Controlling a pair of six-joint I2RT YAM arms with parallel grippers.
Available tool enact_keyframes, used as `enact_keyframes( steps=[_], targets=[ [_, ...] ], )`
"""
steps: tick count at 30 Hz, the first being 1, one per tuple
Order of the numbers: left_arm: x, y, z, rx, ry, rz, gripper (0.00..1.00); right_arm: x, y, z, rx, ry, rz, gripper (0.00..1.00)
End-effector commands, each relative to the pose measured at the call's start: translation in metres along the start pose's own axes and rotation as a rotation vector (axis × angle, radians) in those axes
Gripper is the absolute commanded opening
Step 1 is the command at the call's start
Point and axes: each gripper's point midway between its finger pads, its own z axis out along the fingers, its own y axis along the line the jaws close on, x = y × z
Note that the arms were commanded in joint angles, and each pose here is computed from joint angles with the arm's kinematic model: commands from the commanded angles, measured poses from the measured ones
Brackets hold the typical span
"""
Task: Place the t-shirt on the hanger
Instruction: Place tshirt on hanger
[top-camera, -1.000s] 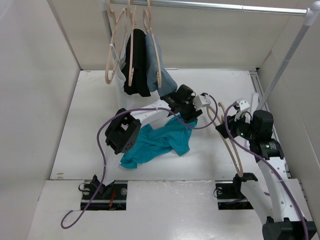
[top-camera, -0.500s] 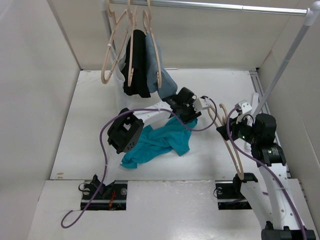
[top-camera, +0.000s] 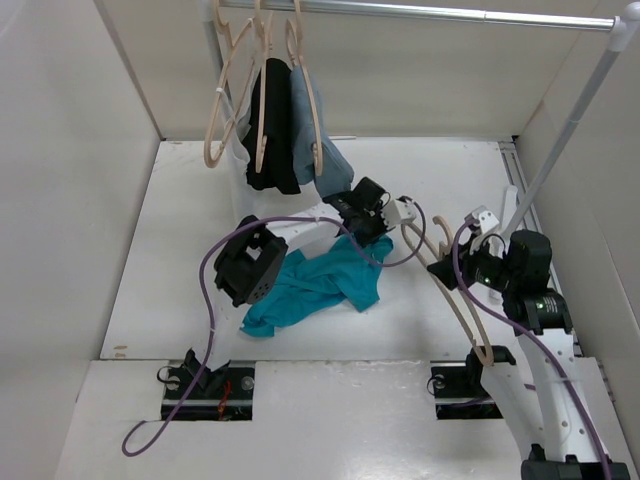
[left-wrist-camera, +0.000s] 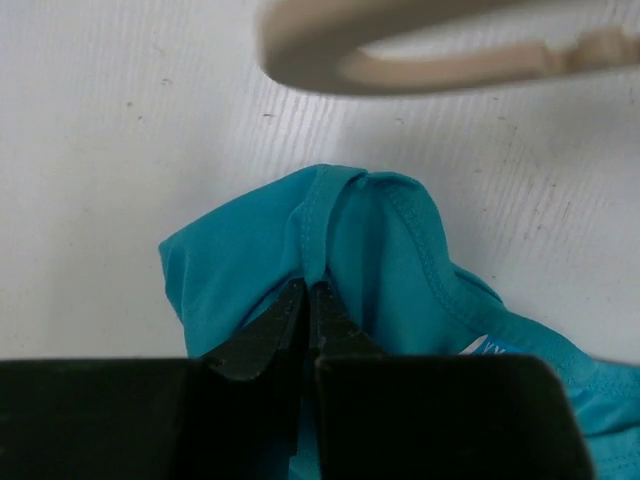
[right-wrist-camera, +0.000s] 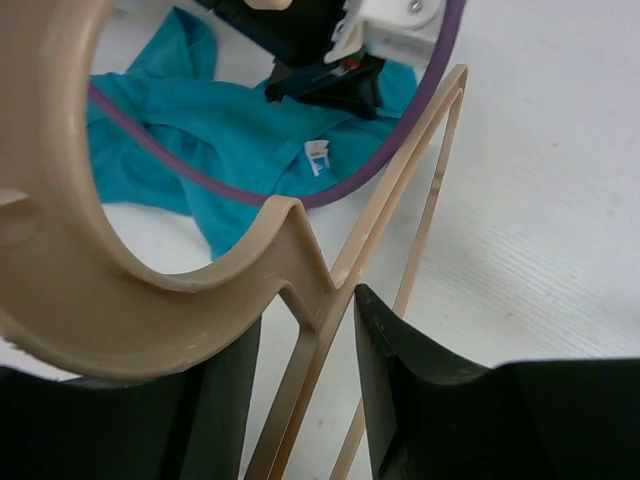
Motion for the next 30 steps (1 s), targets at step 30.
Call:
enact_keyframes(
  steps=[30],
  targets=[
    [-0.101,-0.008,-0.119,0.137,-0.252,-0.222,0.0,-0.015,0.018,0.03,-0.211,-0.156,0.126,0.0]
  ],
)
